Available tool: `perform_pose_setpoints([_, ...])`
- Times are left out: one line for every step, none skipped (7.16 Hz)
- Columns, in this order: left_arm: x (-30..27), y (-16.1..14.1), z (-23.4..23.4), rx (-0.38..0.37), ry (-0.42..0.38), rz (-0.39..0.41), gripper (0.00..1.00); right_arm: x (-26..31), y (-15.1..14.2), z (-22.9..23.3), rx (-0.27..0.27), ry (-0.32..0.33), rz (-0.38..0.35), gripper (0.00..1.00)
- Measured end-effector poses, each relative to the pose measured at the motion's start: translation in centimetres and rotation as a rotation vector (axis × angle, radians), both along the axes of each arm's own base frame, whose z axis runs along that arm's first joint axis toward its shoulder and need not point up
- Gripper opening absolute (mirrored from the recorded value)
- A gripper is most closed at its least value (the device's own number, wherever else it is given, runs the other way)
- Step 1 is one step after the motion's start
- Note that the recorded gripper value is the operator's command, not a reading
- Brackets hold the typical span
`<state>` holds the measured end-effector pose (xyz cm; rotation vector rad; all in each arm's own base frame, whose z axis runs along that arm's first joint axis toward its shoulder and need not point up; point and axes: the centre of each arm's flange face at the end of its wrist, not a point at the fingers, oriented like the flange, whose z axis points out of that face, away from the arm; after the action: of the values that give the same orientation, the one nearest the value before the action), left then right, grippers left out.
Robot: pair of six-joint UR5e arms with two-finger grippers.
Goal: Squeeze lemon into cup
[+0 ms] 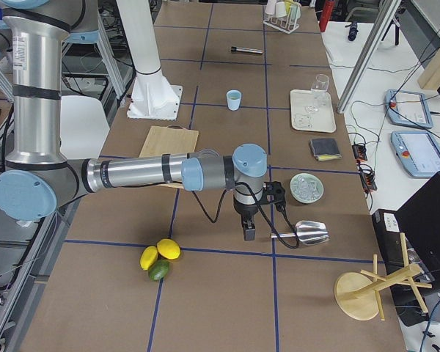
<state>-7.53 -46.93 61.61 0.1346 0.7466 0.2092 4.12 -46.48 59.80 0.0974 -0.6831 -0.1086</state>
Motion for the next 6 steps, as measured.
perform_pose_setpoints([-0.1, 1.2, 0.8, -0.027, 0.065, -0.013, 1.0, 0.0, 0.1, 0.1, 0.0, 0.001, -0.001, 1.0])
perform_pose_setpoints([-0.2, 1.1, 0.9, -0.035, 0.092, -0.019, 1.0, 0.0, 0.2, 0.1, -0.001, 0.001, -0.002, 1.0])
perform_pose_setpoints([-0.2, 0.9, 0.7, -0.033, 0.097, -0.021, 1.0, 0.2, 0.6, 0.2, -0.004, -0.002, -0.001, 1.0])
perform_pose_setpoints([-0.3, 0.8, 0.7, -0.03, 0.077, -0.021, 1.0, 0.7, 1.6, 0.5, -0.012, -0.006, 0.006, 1.0])
perform_pose_setpoints([-0.8, 0.7, 1.0, -0.025, 0.011, -0.021, 1.0, 1.2, 3.6, 0.7, -0.021, -0.006, 0.013, 1.0])
perform_pose_setpoints([-1.4, 0.5, 1.2, -0.02, -0.063, -0.024, 1.0, 1.6, 5.9, 0.7, -0.029, 0.0, 0.016, 1.0])
